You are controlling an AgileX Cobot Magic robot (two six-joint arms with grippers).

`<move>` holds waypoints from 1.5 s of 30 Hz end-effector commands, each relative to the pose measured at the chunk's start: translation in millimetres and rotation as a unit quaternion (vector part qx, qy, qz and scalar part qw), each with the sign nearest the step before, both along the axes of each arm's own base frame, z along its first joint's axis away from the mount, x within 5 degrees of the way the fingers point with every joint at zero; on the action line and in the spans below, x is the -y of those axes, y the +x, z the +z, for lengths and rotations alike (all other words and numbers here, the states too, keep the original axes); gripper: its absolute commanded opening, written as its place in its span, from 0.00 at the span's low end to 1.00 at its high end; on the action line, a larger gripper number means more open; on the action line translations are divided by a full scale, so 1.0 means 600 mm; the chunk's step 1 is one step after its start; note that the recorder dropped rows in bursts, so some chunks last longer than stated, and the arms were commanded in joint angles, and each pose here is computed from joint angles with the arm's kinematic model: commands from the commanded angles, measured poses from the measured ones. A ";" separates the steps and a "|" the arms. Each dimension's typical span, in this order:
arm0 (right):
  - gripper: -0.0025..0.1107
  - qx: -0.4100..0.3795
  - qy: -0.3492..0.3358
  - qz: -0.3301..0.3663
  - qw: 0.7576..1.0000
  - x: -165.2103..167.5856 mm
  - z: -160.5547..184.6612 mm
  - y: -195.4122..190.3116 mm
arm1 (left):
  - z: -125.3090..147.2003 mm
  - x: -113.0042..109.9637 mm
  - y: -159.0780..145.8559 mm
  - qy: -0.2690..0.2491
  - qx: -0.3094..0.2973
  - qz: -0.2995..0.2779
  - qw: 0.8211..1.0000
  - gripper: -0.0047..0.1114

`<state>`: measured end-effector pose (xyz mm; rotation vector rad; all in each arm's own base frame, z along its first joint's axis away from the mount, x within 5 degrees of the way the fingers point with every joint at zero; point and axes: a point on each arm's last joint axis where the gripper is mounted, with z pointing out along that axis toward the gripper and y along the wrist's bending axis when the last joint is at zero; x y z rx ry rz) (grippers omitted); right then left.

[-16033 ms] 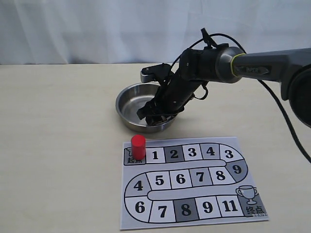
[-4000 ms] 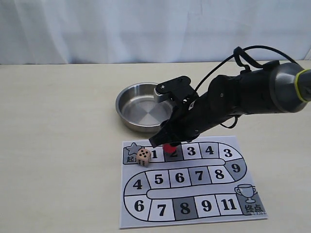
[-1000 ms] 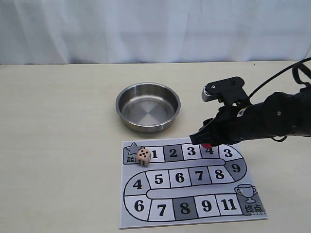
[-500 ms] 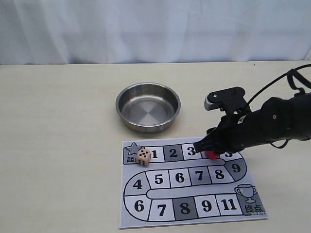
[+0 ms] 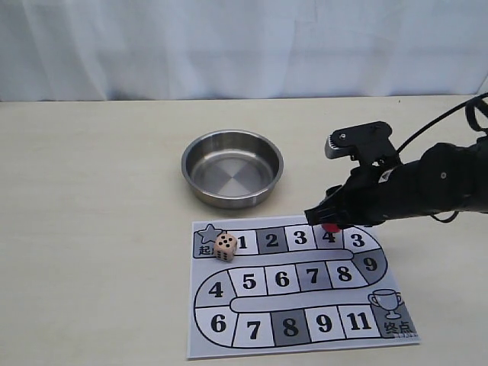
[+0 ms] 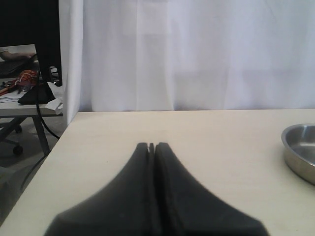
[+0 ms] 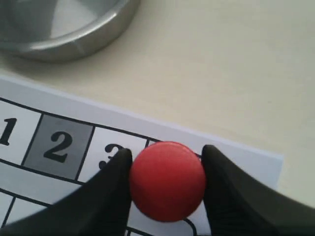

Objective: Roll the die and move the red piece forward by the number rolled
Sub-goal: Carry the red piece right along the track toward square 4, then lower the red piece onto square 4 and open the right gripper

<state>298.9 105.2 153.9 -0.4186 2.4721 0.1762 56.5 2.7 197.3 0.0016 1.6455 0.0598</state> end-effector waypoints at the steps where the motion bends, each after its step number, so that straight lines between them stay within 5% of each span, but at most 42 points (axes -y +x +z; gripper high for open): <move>1: 0.06 0.003 0.001 -0.004 1.000 0.009 0.013 -0.004 | 0.005 0.000 0.000 0.000 0.009 -0.001 1.000 0.04; 7: 0.06 -0.030 0.006 -0.047 0.998 0.048 0.008 0.000 | 0.005 0.000 0.000 0.000 0.009 -0.001 1.000 0.04; 19: 0.06 -0.067 -0.025 -0.026 0.997 0.049 -0.046 0.006 | 0.005 0.000 0.000 0.000 0.010 -0.001 1.000 0.04; 35: 0.06 -0.047 -0.032 -0.021 0.998 0.051 -0.043 0.011 | 0.005 0.000 0.000 0.000 0.010 -0.001 1.000 0.04; 45: 0.37 -0.048 -0.028 -0.027 0.998 0.051 -0.043 0.011 | 0.005 0.000 0.000 0.000 0.009 -0.001 1.000 0.04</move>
